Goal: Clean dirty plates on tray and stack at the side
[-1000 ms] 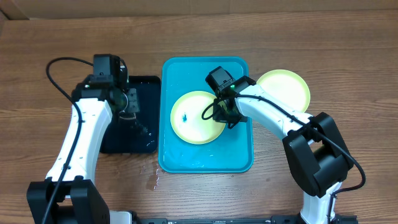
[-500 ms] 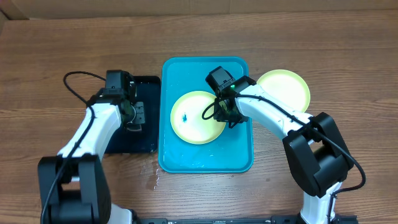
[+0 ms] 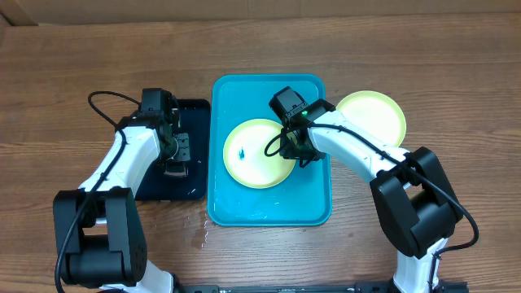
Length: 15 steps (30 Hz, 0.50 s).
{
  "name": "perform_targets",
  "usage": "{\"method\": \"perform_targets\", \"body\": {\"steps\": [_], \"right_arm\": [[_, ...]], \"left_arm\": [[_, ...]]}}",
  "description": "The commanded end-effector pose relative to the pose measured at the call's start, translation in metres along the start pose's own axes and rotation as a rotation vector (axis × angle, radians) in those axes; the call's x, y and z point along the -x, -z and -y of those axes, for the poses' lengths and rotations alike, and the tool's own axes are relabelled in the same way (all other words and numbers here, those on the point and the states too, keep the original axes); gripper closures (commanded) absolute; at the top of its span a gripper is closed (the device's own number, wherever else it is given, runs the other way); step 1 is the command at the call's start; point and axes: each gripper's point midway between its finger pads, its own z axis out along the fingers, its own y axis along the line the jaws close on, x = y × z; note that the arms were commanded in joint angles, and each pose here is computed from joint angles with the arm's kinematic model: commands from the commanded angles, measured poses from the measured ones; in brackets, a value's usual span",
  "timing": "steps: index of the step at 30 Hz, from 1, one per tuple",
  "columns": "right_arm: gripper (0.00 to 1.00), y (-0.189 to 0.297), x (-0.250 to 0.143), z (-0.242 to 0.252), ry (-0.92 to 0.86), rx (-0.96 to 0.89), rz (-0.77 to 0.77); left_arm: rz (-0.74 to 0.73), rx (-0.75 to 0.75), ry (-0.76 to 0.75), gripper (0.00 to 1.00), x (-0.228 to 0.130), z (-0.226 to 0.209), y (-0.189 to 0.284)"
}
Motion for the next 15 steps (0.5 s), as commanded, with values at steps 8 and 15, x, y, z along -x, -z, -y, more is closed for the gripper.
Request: {"method": "perform_targets", "body": {"steps": [8,15], "right_arm": [[0.62,0.0114,0.0019,-0.0036,-0.003,0.031,0.017],[0.70,0.0054,-0.0027,-0.0055,-0.002,0.038,-0.011]], "left_arm": [[0.001,0.008,-0.003,0.79,-0.0015,-0.0013,-0.0052],[-0.003,0.009,-0.003,0.82,-0.0032,-0.0014,-0.0060]]}}
